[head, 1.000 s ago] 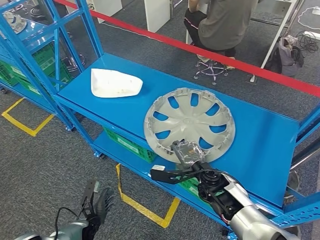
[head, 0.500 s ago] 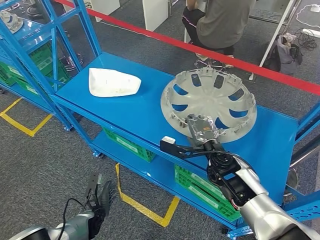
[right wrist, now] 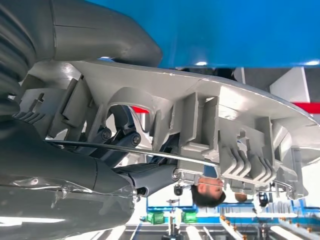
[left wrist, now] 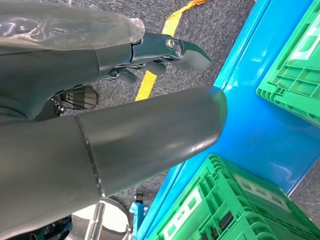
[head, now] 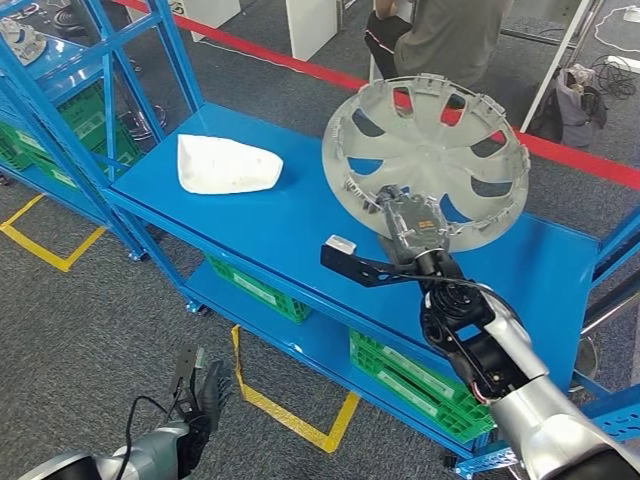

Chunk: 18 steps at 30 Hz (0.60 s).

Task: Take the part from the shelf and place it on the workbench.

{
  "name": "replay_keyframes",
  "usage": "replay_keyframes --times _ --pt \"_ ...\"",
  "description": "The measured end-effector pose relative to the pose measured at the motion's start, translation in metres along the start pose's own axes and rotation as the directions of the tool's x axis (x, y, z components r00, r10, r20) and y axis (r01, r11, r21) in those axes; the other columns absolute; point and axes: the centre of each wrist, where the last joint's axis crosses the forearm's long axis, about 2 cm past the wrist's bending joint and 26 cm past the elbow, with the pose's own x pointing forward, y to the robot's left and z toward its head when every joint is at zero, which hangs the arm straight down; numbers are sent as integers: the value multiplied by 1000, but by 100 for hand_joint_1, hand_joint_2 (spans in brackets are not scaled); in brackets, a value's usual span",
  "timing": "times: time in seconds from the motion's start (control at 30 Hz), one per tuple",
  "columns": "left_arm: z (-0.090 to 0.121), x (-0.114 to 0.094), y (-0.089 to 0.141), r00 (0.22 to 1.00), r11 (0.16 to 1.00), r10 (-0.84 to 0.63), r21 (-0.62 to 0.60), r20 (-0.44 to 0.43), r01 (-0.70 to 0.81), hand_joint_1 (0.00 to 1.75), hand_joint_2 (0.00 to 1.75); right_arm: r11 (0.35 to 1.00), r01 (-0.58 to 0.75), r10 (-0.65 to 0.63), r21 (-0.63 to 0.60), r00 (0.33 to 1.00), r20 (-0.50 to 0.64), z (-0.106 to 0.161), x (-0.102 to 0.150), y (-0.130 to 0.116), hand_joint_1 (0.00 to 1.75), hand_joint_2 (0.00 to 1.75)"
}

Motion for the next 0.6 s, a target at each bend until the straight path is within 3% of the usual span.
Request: replay_keyframes --times 0.23,0.33,0.47,0.6 --pt "0 0 0 1000 1000 2 3 4 -3 0 0 999 15 -15 -34 1000 13 -1 0 -9 175 175" --pt "0 0 0 1000 1000 7 5 7 -8 0 0 996 79 -77 -38 996 41 -2 0 -15 175 175" --pt "1 -2 1 1000 1000 15 7 8 -15 0 0 943 329 -331 40 939 92 -3 0 -25 175 175" --pt "2 -3 2 1000 1000 19 4 6 -19 0 0 787 598 -615 151 779 123 -3 -1 -33 175 175"
